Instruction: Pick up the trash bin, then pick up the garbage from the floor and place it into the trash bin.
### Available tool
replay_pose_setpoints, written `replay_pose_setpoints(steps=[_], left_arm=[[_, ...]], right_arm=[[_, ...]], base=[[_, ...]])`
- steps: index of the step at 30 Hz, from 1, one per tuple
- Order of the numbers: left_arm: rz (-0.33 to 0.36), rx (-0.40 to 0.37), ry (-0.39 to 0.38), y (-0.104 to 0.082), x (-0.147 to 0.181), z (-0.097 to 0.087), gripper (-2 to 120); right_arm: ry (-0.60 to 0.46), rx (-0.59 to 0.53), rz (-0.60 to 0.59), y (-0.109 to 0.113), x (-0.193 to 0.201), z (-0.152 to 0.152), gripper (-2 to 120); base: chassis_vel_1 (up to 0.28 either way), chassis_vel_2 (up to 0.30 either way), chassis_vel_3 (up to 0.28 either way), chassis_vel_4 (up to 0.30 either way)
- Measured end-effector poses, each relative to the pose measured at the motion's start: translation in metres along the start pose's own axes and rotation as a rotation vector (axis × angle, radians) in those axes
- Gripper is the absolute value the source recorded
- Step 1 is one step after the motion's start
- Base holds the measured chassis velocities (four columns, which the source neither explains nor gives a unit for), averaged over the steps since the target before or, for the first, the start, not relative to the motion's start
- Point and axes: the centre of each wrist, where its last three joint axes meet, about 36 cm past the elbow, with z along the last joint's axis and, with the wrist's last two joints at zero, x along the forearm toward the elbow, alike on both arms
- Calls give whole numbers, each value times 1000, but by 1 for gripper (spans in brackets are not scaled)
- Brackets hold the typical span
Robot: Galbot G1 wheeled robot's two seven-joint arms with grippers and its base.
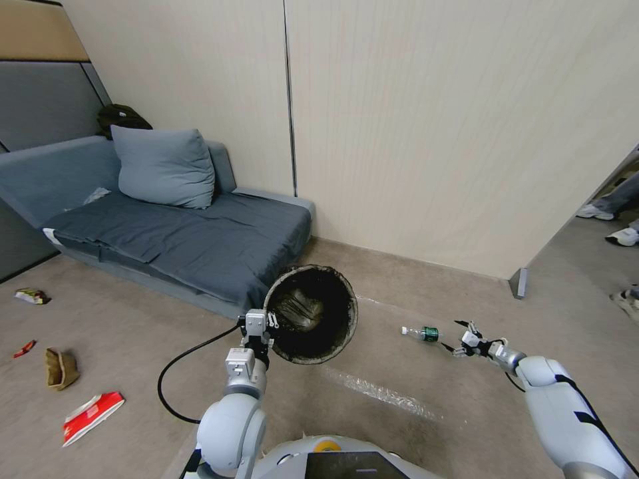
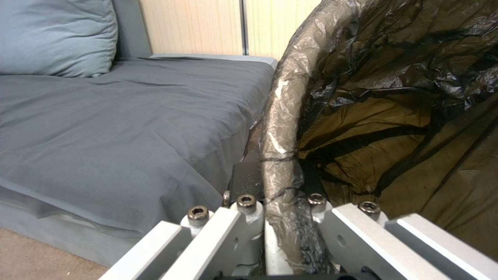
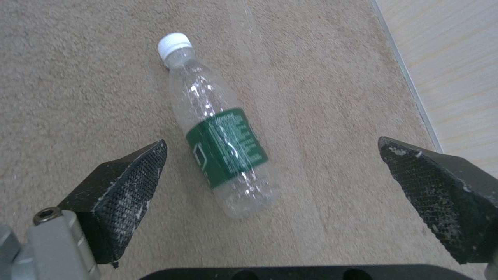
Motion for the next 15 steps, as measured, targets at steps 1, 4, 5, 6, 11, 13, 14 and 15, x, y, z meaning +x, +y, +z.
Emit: replay_pose_setpoints(steps=[1,4,5,6,11,13,14,15], left_arm=[[0,0,0,0,0,0,0],[-2,-1,0,1,0,0,0],[-1,-1,0,0,0,0,0],[1,-1,0,0,0,0,0],[13,0,3,-4,-1,1,0],[13,-1,3,-4,-1,1,0],[13,-2,4,-4,-1,2,0],[13,-3,5,-4,-1,2,0]], right_arm=[[0,0,0,0,0,0,100],[1,-6,0,1,-4,0,100],[2,-9,0,1,-5,0,100],[3,-12,0,1,-6,1,100],[10,-21,1,3,-10,2,100],[12,-23,-1,3,-11,3,100],[16,-28,-3,4,-13,4,100],[19,-31,-4,5,-15,5,100]], base=[[0,0,0,0],[0,0,0,0],[0,0,0,0],[0,0,0,0],[0,0,0,0],[0,0,0,0],[0,0,0,0],[0,0,0,0]])
